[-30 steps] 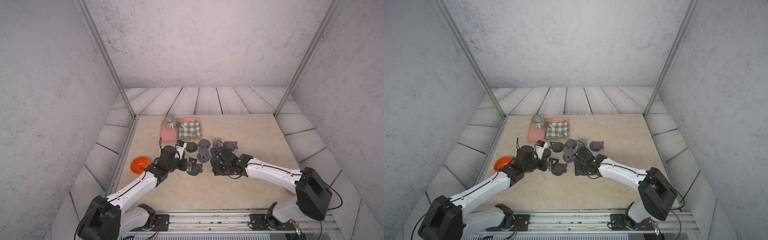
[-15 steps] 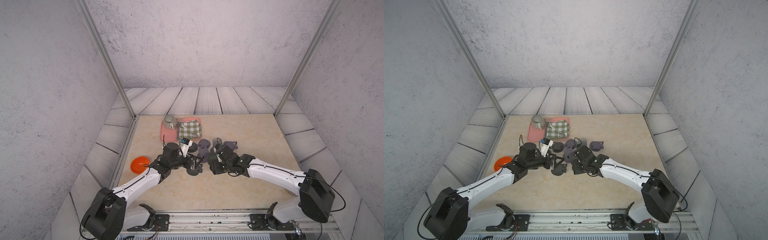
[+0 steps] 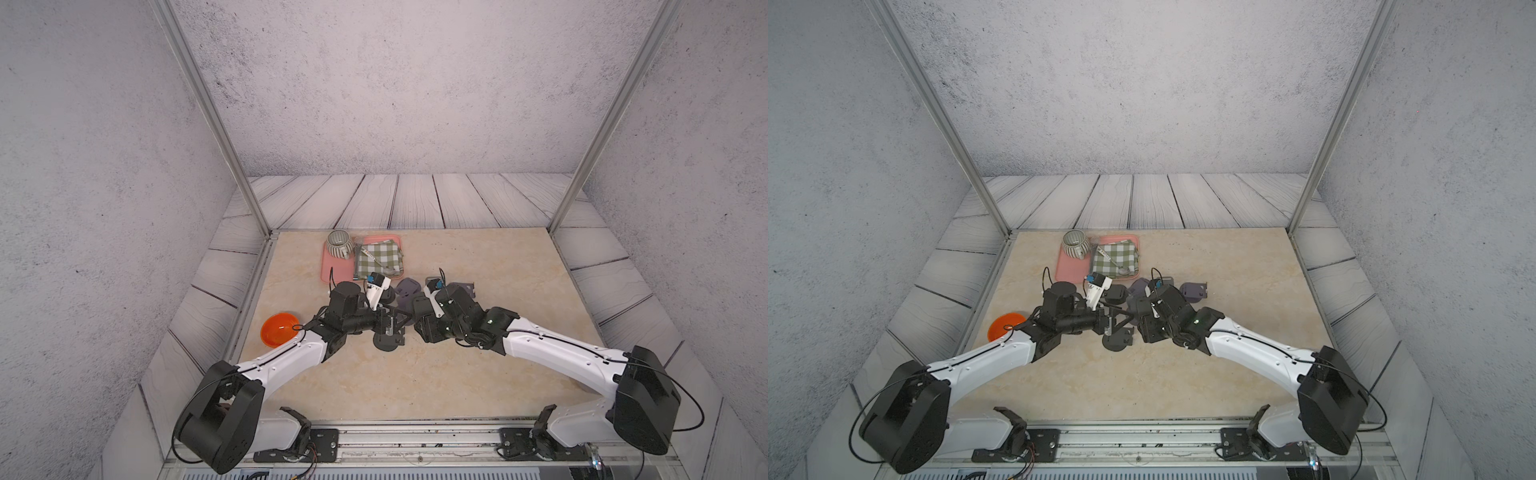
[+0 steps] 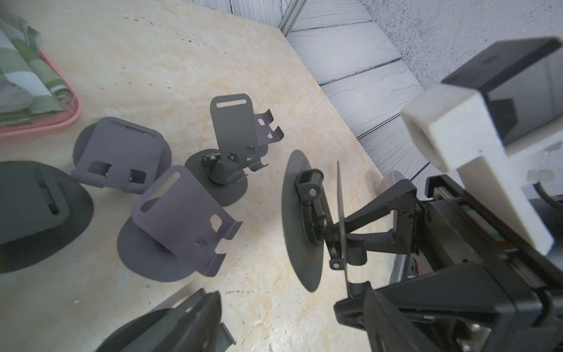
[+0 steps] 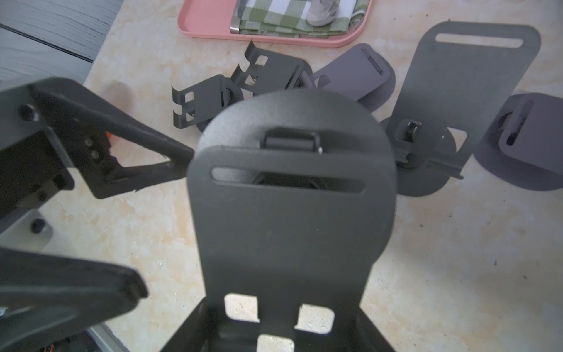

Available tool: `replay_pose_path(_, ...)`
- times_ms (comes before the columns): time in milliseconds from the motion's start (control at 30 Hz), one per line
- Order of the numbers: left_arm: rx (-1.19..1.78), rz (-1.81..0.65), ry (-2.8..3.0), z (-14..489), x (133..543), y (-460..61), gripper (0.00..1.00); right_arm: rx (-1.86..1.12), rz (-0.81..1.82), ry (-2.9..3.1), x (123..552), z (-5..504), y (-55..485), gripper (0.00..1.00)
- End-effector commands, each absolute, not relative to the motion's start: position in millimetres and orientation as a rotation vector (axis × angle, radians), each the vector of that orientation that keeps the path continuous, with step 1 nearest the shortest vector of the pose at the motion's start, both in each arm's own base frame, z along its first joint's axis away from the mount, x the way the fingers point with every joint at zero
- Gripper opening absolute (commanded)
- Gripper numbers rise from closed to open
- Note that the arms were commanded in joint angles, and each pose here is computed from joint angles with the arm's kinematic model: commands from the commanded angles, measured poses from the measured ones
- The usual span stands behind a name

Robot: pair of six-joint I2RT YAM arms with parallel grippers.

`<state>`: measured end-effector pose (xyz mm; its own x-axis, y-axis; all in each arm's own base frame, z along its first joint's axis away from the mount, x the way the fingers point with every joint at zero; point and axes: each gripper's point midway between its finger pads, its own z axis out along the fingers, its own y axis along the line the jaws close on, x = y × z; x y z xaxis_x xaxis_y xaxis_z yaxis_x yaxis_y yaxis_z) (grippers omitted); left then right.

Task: Open the phone stand

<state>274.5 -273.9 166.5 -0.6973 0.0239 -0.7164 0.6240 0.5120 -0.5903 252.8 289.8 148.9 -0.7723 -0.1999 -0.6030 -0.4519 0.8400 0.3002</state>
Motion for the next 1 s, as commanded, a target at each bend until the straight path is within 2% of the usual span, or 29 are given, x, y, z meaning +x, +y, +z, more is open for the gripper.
replay_pose_path(0, 0.550, -1.206, 2.048, 180.1, 277.3, -281.4, 0.76, -0.492, 0.657, 2.340, 255.8, 180.4, 299.5, 0.59)
replay_pose_path(333, 0.554, -1.282, 2.011, 184.8, 278.6, -290.1, 0.69, -0.523, 0.720, 2.302, 256.5, 188.2, 314.5, 0.56)
replay_pose_path(433, 0.556, -1.310, 1.987, 187.7, 278.2, -292.5, 0.63, -0.527, 0.721, 2.299, 256.9, 187.8, 316.6, 0.56)
replay_pose_path(567, 0.557, -1.334, 1.970, 189.6, 277.4, -294.3, 0.47, -0.520, 0.718, 2.286, 257.9, 190.8, 315.8, 0.55)
replay_pose_path(700, 0.566, -1.357, 1.958, 190.9, 276.3, -296.4, 0.15, -0.518, 0.720, 2.259, 259.6, 199.4, 315.9, 0.55)
replay_pose_path(767, 0.572, -1.369, 1.950, 192.6, 276.0, -297.8, 0.03, -0.517, 0.720, 2.244, 260.7, 204.1, 315.5, 0.55)
replay_pose_path(800, 0.574, -1.374, 1.947, 193.6, 275.8, -298.3, 0.00, -0.518, 0.720, 2.236, 260.8, 207.2, 315.5, 0.55)
replay_pose_path(967, 0.585, -1.370, 1.948, 194.2, 275.1, -298.4, 0.00, -0.528, 0.705, 2.228, 262.6, 213.7, 315.4, 0.55)
